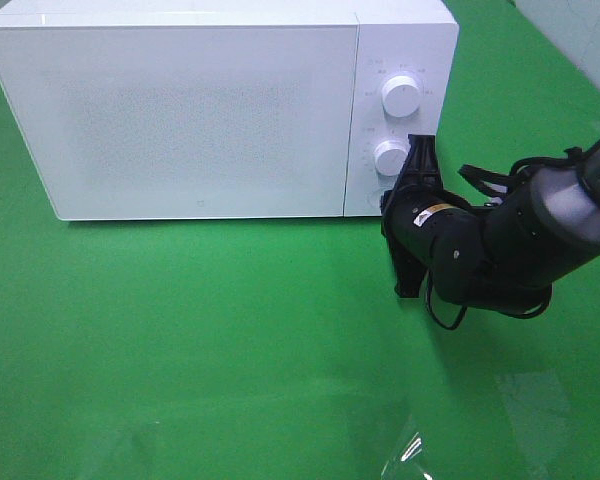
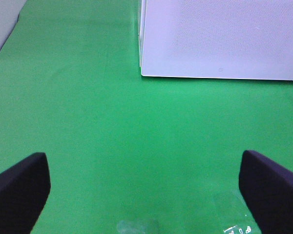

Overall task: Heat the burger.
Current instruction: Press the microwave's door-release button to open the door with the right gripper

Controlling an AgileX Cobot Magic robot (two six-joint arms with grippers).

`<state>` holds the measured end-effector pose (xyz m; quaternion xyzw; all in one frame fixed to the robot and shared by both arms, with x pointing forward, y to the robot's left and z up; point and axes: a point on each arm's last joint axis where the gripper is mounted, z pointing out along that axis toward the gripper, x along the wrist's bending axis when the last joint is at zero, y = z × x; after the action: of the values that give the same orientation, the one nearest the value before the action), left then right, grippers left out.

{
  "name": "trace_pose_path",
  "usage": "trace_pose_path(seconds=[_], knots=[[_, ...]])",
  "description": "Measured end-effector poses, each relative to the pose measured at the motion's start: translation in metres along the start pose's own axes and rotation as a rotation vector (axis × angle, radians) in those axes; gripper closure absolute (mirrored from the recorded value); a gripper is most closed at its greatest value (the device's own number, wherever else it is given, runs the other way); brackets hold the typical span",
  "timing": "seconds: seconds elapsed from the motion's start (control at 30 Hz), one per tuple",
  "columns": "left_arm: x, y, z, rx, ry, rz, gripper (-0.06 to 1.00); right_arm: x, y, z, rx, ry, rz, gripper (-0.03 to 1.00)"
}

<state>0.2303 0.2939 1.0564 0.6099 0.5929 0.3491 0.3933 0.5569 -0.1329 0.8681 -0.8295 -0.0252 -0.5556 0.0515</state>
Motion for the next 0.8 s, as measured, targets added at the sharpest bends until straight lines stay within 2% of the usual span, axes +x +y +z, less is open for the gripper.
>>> trace_pose_path(seconds=[0.8], knots=[[0.000, 0.000, 0.000, 0.000, 0.000, 0.000, -0.02, 0.000, 0.002, 0.026, -0.009, -0.004, 0.001, 0.96]])
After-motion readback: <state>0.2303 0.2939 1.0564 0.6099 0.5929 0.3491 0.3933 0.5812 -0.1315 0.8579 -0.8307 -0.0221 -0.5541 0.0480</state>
